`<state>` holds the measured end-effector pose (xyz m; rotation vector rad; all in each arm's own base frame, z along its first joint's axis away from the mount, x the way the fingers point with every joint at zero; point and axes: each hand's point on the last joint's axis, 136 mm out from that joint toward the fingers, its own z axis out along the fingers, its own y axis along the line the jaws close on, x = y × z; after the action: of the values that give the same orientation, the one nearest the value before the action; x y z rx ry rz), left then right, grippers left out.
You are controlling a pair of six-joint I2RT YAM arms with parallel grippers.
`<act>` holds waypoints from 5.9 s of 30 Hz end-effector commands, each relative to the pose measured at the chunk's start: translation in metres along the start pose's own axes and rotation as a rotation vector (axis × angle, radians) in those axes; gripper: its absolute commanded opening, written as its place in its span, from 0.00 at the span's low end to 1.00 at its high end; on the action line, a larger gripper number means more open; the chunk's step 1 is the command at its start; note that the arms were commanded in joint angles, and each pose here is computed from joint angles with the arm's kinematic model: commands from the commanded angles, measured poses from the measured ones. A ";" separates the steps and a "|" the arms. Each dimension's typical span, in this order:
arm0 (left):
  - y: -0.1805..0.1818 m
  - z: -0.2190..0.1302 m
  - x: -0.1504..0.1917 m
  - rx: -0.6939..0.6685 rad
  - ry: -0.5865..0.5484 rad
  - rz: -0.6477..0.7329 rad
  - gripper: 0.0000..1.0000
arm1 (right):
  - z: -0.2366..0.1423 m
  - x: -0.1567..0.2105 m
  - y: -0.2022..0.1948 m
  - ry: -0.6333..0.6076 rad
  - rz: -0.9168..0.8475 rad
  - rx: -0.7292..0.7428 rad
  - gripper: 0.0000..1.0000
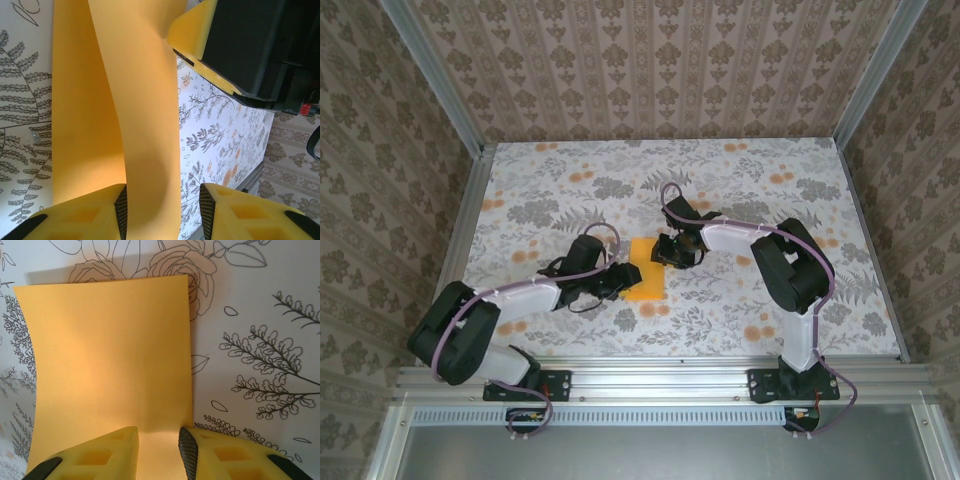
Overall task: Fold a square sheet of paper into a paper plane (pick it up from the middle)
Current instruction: Fold the triangle a second time at the center of the table.
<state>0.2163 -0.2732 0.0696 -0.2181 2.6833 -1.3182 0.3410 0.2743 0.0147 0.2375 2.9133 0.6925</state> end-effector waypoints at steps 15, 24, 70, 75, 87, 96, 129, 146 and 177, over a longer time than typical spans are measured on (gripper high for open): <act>-0.014 -0.010 -0.004 0.027 -0.022 0.054 0.40 | 0.028 0.031 -0.047 0.100 0.060 0.135 0.34; 0.007 0.001 -0.005 -0.096 0.008 0.001 0.26 | 0.019 0.027 -0.032 0.091 0.037 0.074 0.33; -0.029 0.021 -0.015 -0.057 0.032 0.061 0.38 | 0.015 0.049 -0.017 0.170 0.019 -0.025 0.19; -0.024 0.029 -0.019 -0.066 0.032 0.049 0.38 | 0.013 0.048 -0.014 0.164 0.023 -0.055 0.19; -0.021 0.038 -0.028 -0.042 0.015 0.012 0.48 | 0.012 0.047 -0.015 0.172 0.039 -0.073 0.21; -0.009 0.041 -0.034 -0.052 -0.014 -0.053 0.37 | 0.010 0.044 -0.010 0.176 0.057 -0.112 0.19; 0.013 0.045 -0.037 -0.120 -0.047 -0.121 0.25 | -0.042 0.024 0.018 0.034 0.039 -0.354 0.20; 0.013 0.045 -0.037 -0.121 -0.047 -0.122 0.24 | -0.019 0.048 0.005 0.126 -0.005 -0.273 0.32; 0.037 0.019 -0.015 -0.211 -0.041 -0.114 0.46 | -0.009 0.042 0.006 0.104 -0.078 -0.240 0.03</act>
<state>0.2432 -0.2771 0.0447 -0.4070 2.7520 -1.1319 0.2987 0.2842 0.0275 0.0995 2.8551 1.1122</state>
